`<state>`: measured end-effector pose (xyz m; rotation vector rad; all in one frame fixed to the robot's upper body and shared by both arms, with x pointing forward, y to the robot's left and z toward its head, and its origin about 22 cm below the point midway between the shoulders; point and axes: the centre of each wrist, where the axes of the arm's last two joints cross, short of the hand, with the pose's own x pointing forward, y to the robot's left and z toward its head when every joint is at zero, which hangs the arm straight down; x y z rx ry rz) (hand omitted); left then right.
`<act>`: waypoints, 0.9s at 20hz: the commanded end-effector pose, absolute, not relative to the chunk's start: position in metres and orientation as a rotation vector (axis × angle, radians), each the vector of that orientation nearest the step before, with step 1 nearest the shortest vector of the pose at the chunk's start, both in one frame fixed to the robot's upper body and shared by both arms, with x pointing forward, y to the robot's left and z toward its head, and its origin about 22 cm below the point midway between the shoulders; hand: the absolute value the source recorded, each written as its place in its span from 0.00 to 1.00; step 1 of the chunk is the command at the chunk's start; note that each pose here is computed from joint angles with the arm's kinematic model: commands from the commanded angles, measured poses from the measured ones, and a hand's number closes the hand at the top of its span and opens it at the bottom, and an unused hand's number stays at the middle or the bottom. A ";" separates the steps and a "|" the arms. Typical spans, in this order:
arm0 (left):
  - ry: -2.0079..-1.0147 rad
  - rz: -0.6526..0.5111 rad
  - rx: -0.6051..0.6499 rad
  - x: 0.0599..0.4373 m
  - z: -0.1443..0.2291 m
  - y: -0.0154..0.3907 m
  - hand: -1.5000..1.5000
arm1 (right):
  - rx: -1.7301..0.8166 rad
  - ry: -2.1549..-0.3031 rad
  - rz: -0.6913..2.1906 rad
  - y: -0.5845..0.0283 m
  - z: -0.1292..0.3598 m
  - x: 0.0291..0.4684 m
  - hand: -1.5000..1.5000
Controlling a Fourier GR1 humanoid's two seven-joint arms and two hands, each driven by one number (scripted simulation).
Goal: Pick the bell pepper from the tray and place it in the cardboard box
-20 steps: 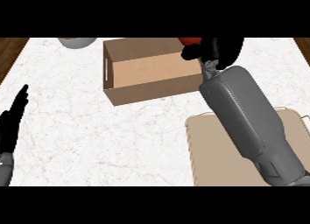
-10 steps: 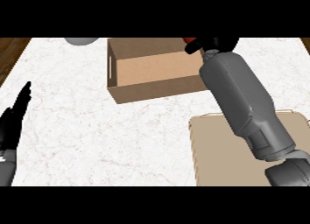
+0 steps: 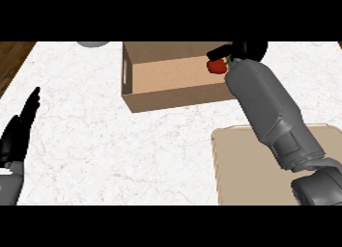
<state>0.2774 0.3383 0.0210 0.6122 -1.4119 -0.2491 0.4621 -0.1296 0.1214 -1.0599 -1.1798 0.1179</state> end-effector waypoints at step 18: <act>-1.342 -0.198 0.665 0.251 0.006 0.367 0.50 | -1.000 -1.583 -0.331 -0.163 0.120 0.442 0.00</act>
